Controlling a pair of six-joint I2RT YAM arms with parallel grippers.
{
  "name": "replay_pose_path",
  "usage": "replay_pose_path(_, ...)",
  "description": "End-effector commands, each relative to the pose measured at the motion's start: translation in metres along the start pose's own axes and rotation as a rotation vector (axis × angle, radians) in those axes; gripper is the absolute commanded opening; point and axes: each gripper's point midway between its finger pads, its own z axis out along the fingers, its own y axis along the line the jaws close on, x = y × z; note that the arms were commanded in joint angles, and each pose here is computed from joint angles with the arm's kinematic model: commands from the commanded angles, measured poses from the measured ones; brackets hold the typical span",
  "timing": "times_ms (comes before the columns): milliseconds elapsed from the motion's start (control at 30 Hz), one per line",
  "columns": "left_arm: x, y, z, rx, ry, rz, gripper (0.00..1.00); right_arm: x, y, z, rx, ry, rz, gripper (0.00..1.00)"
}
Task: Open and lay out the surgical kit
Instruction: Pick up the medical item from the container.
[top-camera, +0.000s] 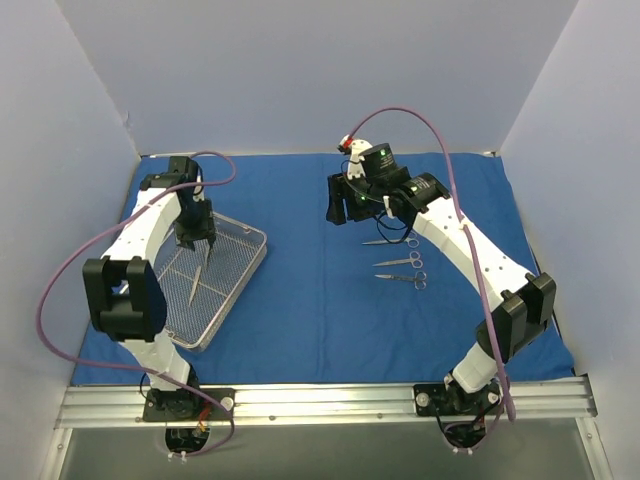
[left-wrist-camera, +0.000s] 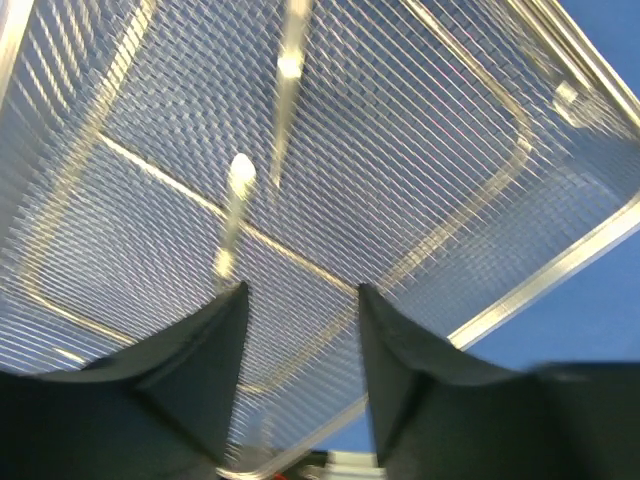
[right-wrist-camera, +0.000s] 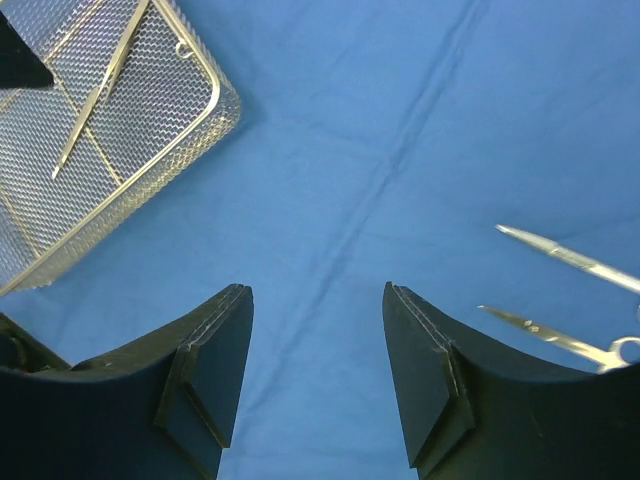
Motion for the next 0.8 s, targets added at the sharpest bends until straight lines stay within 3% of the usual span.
replay_pose_path(0,-0.02,0.024,0.006,-0.124,-0.003,0.117,0.52,-0.006,0.008,0.002,-0.069,-0.017,0.101,0.54)
replay_pose_path(233,-0.027,0.025,0.062,-0.138,0.083,0.177,0.49,0.0,-0.009,-0.002,-0.032,0.001,0.122,0.55)
replay_pose_path(567,-0.033,0.027,0.1,-0.107,0.123,0.167,0.47,0.006,-0.023,-0.014,0.043,0.011,0.131,0.55)
replay_pose_path(767,-0.03,0.025,0.112,-0.086,0.149,0.168,0.26,0.007,-0.024,-0.015,0.056,0.018,0.155,0.52)
